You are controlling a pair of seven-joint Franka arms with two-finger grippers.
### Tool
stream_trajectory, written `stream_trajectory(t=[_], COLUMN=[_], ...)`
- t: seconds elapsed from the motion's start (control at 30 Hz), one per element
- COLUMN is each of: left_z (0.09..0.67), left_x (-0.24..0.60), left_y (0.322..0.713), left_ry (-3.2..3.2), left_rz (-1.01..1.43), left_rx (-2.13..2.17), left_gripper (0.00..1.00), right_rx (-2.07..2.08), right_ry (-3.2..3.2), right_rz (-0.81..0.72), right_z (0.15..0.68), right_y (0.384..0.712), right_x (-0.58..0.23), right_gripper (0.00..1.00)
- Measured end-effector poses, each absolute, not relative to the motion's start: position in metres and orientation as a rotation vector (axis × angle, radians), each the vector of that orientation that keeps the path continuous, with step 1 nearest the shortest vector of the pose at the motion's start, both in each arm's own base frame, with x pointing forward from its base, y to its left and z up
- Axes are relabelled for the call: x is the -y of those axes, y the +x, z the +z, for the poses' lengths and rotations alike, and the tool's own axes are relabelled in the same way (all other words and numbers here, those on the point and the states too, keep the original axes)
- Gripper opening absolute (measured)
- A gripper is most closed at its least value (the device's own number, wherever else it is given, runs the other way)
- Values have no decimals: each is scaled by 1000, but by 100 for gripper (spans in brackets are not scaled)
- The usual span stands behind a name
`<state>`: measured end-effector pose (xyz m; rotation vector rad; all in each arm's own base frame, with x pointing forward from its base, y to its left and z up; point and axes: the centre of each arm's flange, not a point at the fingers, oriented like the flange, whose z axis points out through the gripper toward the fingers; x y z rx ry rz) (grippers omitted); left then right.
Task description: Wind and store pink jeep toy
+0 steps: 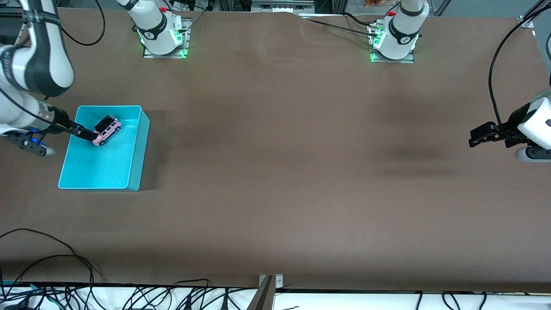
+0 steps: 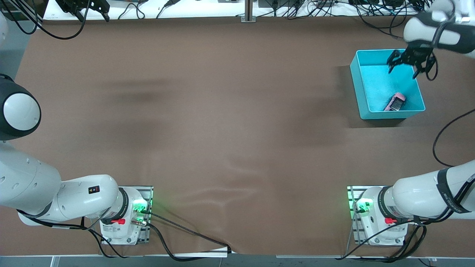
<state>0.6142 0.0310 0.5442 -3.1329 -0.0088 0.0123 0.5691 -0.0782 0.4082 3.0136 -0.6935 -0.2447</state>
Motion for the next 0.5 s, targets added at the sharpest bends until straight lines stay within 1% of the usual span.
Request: stream_trajectory(t=[0.27,0.5], left_z=[544,544], left_x=[-31,-31], left_y=[614,614], left_ry=[-3133,-3133], left_rz=[12,13], left_rx=[9,9], left_gripper=[100,100], right_rx=[639,620], right_ry=[3043,3081], right_rz=[-263,-220], right_z=[481,538], right_y=[584,589], right_x=[49,36], right_gripper=[100,100])
